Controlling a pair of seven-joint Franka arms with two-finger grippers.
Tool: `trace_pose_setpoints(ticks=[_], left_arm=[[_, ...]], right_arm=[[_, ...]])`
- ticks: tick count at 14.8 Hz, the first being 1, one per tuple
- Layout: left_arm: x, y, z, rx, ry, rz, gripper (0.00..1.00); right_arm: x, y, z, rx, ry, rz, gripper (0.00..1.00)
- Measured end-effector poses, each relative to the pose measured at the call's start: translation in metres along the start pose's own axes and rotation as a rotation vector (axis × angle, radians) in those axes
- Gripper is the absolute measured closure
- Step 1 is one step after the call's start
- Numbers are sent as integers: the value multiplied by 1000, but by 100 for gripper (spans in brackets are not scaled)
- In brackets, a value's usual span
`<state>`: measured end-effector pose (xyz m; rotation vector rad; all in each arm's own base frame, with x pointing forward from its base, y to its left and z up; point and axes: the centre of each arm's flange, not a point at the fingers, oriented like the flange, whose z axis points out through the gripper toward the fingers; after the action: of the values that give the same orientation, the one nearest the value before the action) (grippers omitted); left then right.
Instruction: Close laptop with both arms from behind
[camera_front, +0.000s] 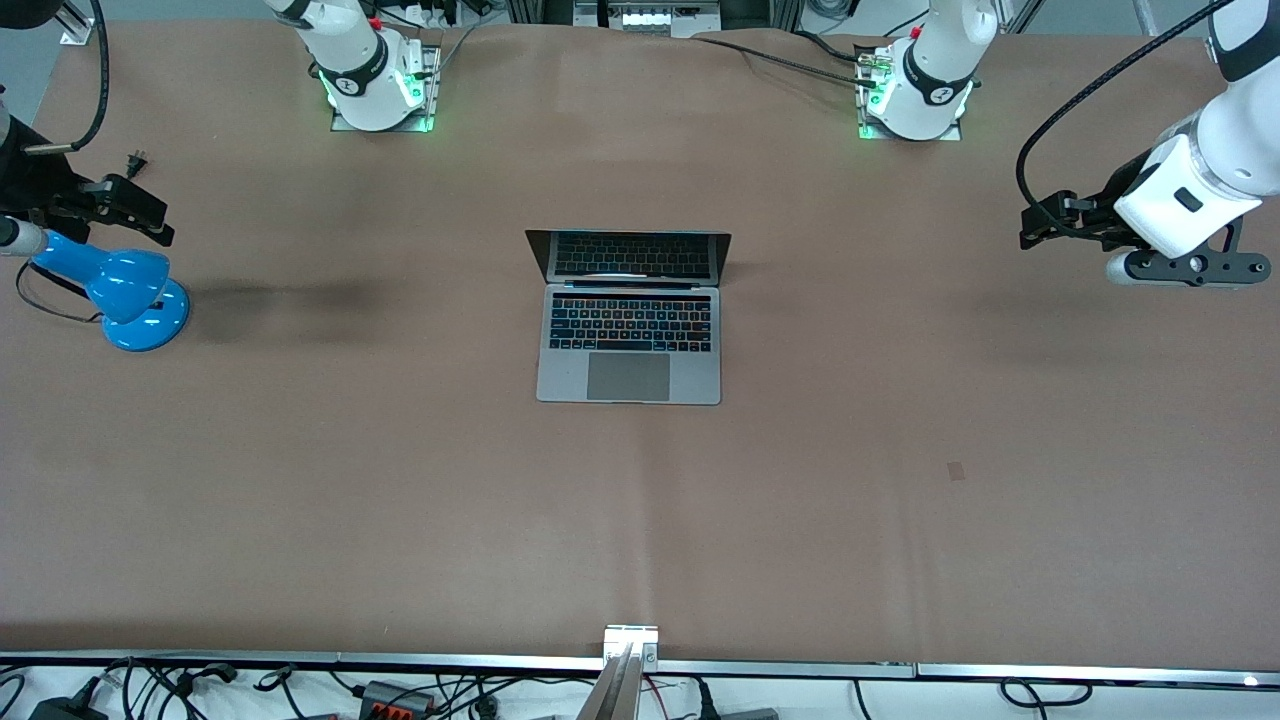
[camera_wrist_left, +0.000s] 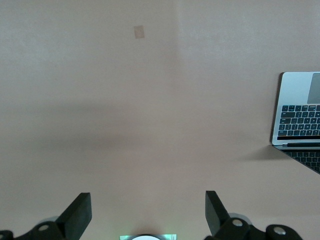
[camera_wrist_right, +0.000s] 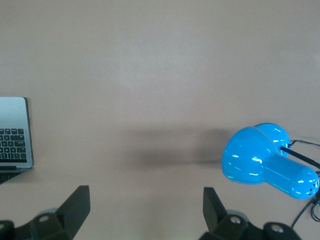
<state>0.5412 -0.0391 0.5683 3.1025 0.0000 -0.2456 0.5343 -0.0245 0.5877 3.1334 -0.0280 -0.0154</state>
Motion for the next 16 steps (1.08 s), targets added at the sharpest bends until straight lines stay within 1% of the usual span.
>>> trace_pose_setpoints(ticks=[5,6,7,8,9,10,11,13,14,16], left_arm=[[0,-3,0,-1,0,-5,0],[0,-3,0,-1,0,-6,5],[0,-3,0,-1,-1,-6,5],[0,-3,0,-1,-4,-6,10],[-1,-4,0,0,-13,-5,22],[-3,-4,1,1,-27,-2,32],[-5,-4,2,1,-44,0,41],[-7,-4,3,2,-58,0,60],[-7,-4,4,2,-63,-1,70],[-8,-4,4,0,-70,-1,91]], right_arm=[[0,1,0,0,0,1,0],[0,1,0,0,0,2,0],[0,1,0,0,0,2,0],[0,1,0,0,-1,2,0],[0,1,1,0,-1,1,0],[0,1,1,0,-2,1,5],[0,1,2,0,-4,1,5],[-1,1,3,0,-8,1,21],[-1,1,5,0,-11,0,37],[-1,1,8,0,-17,0,56]])
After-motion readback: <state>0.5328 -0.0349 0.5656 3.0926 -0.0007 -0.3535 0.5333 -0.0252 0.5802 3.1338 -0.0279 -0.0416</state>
